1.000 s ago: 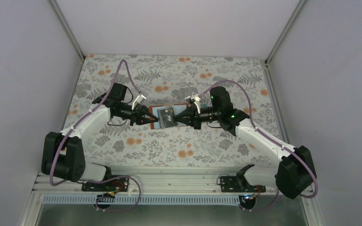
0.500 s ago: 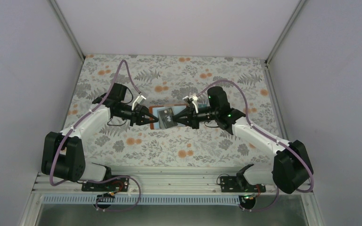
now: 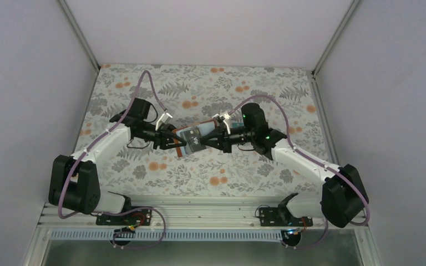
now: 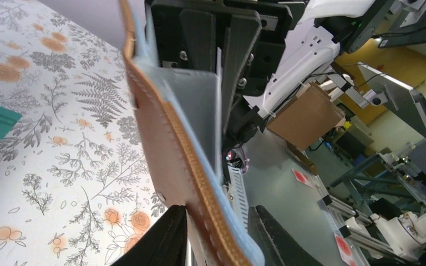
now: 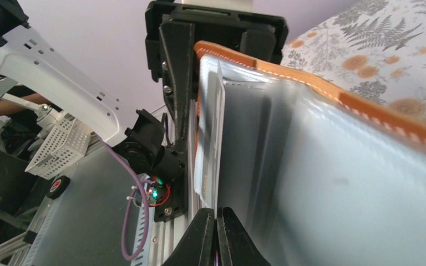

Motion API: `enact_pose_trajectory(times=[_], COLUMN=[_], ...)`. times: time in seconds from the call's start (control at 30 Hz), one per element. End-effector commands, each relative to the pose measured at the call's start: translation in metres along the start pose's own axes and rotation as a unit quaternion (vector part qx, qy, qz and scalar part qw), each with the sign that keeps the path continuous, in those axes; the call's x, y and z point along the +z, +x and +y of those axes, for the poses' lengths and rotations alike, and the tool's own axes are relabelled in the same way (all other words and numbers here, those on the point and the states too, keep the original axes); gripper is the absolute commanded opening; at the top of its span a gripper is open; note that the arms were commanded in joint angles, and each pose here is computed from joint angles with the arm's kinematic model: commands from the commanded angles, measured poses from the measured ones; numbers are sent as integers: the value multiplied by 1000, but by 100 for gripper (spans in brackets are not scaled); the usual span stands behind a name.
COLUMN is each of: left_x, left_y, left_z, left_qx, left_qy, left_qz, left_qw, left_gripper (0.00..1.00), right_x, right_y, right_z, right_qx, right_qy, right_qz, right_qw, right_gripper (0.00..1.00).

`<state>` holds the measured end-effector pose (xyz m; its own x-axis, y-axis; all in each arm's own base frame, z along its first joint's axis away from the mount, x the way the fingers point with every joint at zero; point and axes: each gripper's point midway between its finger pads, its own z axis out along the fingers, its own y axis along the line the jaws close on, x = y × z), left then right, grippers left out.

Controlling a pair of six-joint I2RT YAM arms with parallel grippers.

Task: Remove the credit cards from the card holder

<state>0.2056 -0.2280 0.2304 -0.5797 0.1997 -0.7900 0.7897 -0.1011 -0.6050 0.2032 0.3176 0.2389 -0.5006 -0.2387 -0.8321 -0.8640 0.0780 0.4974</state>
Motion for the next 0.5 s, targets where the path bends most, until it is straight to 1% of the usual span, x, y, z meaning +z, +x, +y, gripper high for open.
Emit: enact_pose_trajectory(times=[0.0,0.03,0.1,0.13,0.3,0.47], left_x=[2,2,2,2,2,2], left_y=[-2,-2,-2,-3,-2,-2], left_z=[-1,-1,-2,-2,-1,2], left_qx=[18,19,20,22,18,12], left_qy=[7,7,7,5,4,-3], left_qz=[-3,-2,-2,-2,-1,2], left_qw=[1000,1000,1000,1000,1000,1000], left_gripper=[26,22,7,3,2,8], right_x=[10,10,8,7,-7,-18], right_y=[-12,-11,-11,-10,-10,-9], right_z=[13,12,12,10,-11,-22], right_qx=[-29,-29,-33,-32,-14,1], right_qy=[-21,-19,-12,-4,53,82], right_qz=[-5,-5,-4,-3,-8,-14], right_qw=[999,999,999,999,998,997], right_gripper=[4,4,4,4,4,4])
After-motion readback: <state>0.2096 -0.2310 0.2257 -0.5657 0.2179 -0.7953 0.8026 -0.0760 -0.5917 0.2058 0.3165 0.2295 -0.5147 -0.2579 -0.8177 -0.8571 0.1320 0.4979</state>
